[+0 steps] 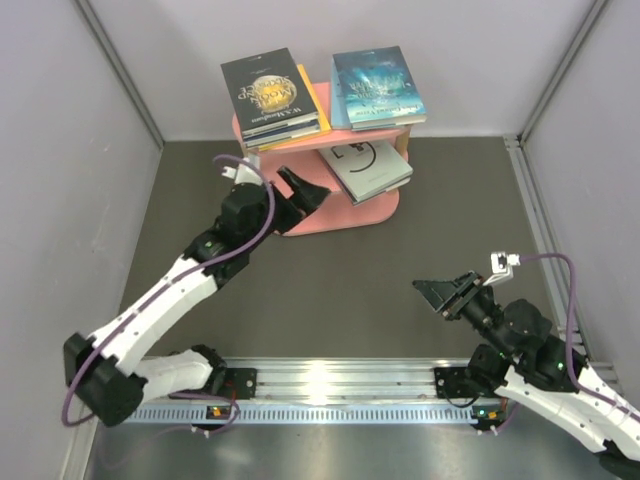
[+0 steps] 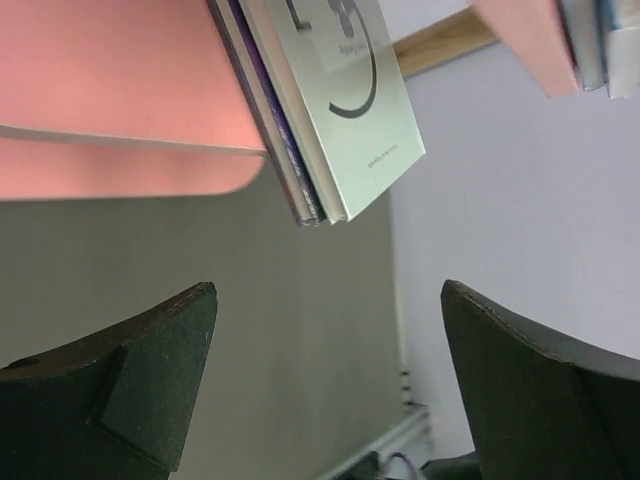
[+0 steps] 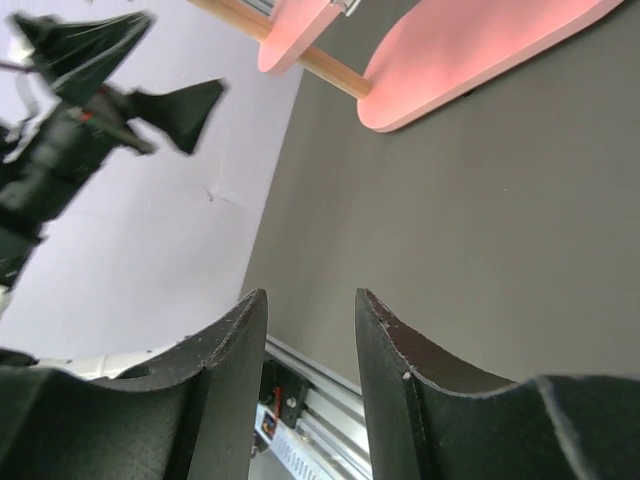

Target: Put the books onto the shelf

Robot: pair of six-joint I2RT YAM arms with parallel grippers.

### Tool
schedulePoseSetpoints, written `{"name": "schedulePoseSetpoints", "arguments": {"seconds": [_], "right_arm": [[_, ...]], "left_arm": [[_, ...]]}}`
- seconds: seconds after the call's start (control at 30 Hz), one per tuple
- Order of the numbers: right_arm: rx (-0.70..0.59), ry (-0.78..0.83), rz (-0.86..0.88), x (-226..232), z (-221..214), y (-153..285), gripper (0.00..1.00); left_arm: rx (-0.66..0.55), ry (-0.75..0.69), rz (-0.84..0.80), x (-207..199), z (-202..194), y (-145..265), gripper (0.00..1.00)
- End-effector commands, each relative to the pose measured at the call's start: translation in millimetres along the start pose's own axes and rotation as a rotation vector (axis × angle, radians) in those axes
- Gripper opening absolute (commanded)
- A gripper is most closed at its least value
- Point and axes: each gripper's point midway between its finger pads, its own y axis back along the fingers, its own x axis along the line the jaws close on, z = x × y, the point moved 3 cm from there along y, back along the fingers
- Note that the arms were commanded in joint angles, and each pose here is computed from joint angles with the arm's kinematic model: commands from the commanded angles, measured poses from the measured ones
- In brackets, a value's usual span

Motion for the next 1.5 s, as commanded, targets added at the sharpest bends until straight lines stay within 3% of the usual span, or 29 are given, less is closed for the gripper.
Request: {"name": "schedulePoseSetpoints", "arguments": {"seconds": [0.0,0.2,0.37,0.47,0.53,0.57,0.63,0.67,0.73,0.77,0.83,0.87,0.97,1.13,1.37,1.43,1.47], "right_arm": [[-0.013,0.06,0.009,13.5,13.2,5.1,0.41],[0.032,0.101,-0.011,9.8,5.4,1.7,0.44],[0.094,0.119,0.013,11.5,-7.1,-3.2,0.47],[0.111,0.127,0.024,13.5,-9.9,-4.8,0.47],[0.113,0.135,0.025,13.8,-9.3,-3.6,0.47],[0.113,0.137,0.025,13.6,-8.9,-2.6,0.48],[0.114,0.145,0.018,11.0,-9.0,-0.7,0.49],[0.112,0.149,0.012,9.0,-9.1,0.1,0.5],[0.108,0.155,0.0,5.2,-9.7,-0.7,0.52],[0.103,0.157,-0.006,3.1,-9.7,-1.3,0.53],[0.107,0.158,-0.011,2.5,-10.5,-2.1,0.56],[0.11,0.157,-0.011,4.0,-10.2,-2.3,0.64],[0.123,0.176,-0.002,8.6,-9.5,-2.2,0.76],[0.128,0.233,0.003,11.2,-6.7,-1.9,0.84],[0.118,0.304,-0.028,4.7,-5.2,-7.7,0.9],[0.12,0.317,-0.035,2.6,-7.4,-12.0,1.0],[0.123,0.323,-0.038,2.0,-8.3,-13.6,1.0]], "left_arm": [[-0.075,-0.209,0.146,24.6,21.4,45.3,0.99],[-0.18,-0.363,0.423,108.8,24.4,106.4,0.99],[-0.39,-0.444,0.629,193.4,24.2,127.1,0.99],[-0.482,-0.425,0.577,203.1,23.8,122.1,0.99],[-0.46,-0.53,0.611,220.5,17.8,117.2,0.99],[-0.529,-0.523,0.622,217.7,27.5,117.0,0.99],[-0.525,-0.657,0.68,231.3,28.3,112.5,0.99],[-0.593,-0.636,0.678,225.7,37.1,111.5,0.99],[-0.612,-0.686,0.703,231.3,39.0,106.9,0.99],[-0.692,-0.661,0.633,217.1,48.1,102.2,0.99],[-0.658,-0.788,0.68,238.2,40.4,97.5,0.99],[-0.719,-0.781,0.676,235.8,49.7,98.8,0.99],[-0.666,-0.783,0.795,270.1,54.5,92.1,0.99],[-0.612,-0.725,0.746,289.6,65.8,67.1,0.99],[-0.672,-0.684,0.679,300.7,97.7,58.4,0.99],[-0.647,-0.719,0.643,303.5,103.6,54.1,0.99],[-0.643,-0.732,0.633,302.6,106.1,51.7,0.98]]}}
